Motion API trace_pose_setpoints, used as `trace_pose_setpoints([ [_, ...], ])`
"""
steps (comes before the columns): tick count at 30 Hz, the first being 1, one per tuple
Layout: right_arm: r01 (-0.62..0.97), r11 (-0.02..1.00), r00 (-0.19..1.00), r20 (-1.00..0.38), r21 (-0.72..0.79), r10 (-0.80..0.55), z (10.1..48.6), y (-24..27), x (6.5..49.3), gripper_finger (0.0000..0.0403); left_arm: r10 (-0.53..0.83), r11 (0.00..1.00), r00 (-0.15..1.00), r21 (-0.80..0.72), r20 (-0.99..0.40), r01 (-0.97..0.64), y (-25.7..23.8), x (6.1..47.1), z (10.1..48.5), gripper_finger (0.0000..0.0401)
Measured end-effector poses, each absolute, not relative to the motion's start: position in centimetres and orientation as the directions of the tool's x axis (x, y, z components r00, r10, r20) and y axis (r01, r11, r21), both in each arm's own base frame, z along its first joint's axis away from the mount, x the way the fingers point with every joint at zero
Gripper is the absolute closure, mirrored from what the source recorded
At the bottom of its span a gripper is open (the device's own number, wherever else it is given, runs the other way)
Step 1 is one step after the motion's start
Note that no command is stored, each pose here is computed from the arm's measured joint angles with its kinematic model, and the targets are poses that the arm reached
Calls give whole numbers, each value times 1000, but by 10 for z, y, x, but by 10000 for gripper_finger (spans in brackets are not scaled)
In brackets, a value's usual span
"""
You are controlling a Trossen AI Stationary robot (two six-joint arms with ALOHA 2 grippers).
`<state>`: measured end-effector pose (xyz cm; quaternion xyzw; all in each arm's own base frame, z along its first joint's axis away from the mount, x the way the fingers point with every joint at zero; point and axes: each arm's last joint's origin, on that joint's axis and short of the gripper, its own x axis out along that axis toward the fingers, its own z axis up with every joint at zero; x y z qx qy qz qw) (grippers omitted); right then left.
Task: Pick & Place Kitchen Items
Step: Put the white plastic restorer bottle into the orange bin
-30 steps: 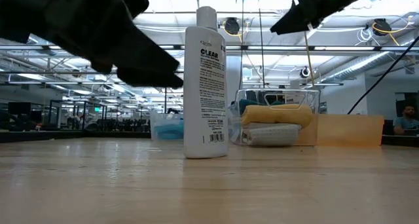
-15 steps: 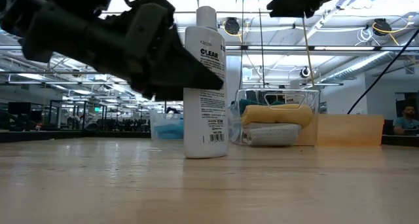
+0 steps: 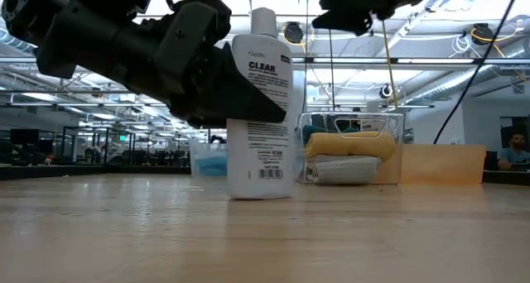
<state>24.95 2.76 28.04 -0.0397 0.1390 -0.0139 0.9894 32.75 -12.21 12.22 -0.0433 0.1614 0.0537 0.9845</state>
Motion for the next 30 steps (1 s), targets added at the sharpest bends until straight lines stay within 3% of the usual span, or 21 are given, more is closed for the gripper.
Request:
trace_pose_setpoints([
  [5,-46,996,965,-260,-70,26,258,38,279,151,93,992,940,-49,-329,-116,-121,328,121,322],
  [8,-103,994,964,-249,-24,94,243,42,294,151,75,995,940,-43,-334,-95,-120,328,121,362],
  [14,-196,980,959,-200,35,199,223,49,314,151,52,995,939,-63,-339,-77,-116,330,121,361],
  [21,-216,972,957,-180,90,229,217,52,320,151,45,994,940,-77,-339,-76,-116,330,122,317],
  [30,-342,933,922,-150,110,356,219,67,317,151,50,996,939,-57,-342,-73,-115,330,121,360],
])
